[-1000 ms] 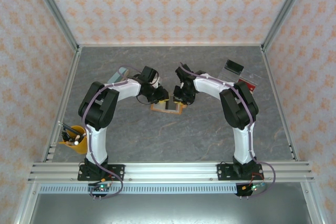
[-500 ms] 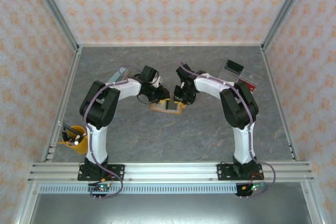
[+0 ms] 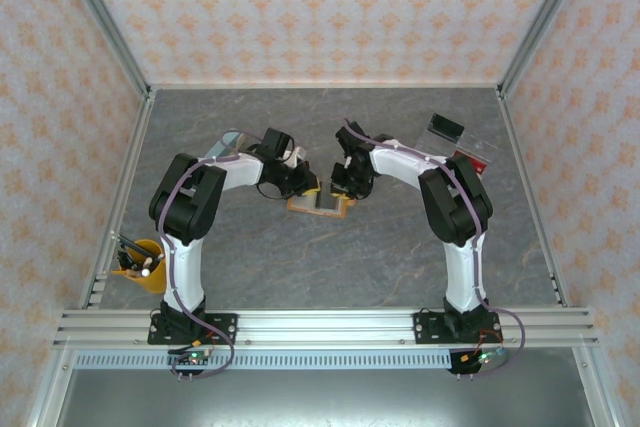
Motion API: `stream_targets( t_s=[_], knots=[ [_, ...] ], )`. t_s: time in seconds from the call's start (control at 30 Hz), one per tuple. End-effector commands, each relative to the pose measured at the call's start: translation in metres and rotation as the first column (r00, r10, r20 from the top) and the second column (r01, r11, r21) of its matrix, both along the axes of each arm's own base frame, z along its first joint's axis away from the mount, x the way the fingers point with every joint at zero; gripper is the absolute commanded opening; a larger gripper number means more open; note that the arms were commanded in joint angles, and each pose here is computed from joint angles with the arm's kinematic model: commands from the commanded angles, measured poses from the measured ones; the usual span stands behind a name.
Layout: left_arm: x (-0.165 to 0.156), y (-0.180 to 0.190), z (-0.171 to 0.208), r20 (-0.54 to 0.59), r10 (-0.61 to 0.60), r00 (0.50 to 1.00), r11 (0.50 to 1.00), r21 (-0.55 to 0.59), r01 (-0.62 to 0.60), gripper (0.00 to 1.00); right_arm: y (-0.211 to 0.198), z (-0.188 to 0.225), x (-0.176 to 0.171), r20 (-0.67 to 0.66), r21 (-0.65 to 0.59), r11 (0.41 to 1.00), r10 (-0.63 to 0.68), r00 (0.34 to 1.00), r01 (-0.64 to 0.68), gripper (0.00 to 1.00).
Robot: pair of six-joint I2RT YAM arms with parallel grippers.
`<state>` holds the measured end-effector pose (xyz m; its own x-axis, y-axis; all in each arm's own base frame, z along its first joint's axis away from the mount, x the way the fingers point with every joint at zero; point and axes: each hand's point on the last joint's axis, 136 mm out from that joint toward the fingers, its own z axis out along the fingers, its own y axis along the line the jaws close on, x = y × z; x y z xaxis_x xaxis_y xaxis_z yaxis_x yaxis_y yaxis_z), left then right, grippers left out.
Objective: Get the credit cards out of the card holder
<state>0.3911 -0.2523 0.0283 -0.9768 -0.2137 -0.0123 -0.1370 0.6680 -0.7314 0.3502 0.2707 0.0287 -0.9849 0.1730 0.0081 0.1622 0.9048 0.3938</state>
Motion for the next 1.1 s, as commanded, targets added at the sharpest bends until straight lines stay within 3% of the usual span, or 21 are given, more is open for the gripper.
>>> stream_targets(
  t_s=[0.0,0.27,0.47,0.73,0.97,1.07],
  knots=[
    [-0.001,0.014,-0.005,0.013,0.005,1.000,0.999,0.040,-0.006,0.00,-0.025,-0.044,-0.016,-0.077,-0.128,0.992,-0.007,0.997,-0.003,0.14],
    [-0.005,0.034,0.000,0.026,0.013,1.000,0.996,0.092,-0.015,0.00,-0.024,-0.031,-0.008,-0.043,-0.105,0.995,-0.006,0.999,0.001,0.15],
    [-0.006,0.044,0.013,0.050,0.010,0.999,0.993,0.113,-0.016,0.00,-0.012,-0.005,0.004,0.026,-0.012,1.000,0.001,1.000,0.000,0.19],
    [-0.007,0.051,0.047,0.089,0.025,0.996,0.996,0.088,-0.032,0.00,0.008,0.064,0.020,0.169,0.137,0.990,-0.006,0.986,-0.017,0.41],
    [-0.006,0.051,0.068,0.123,0.036,0.992,0.998,0.038,-0.041,0.00,0.020,0.088,0.021,0.197,0.289,0.957,-0.038,0.980,-0.021,0.56],
    [-0.005,0.046,0.082,0.139,0.053,0.989,0.999,-0.019,-0.051,0.00,0.024,0.098,0.021,0.203,0.369,0.929,-0.051,0.978,-0.028,0.68]
  ],
)
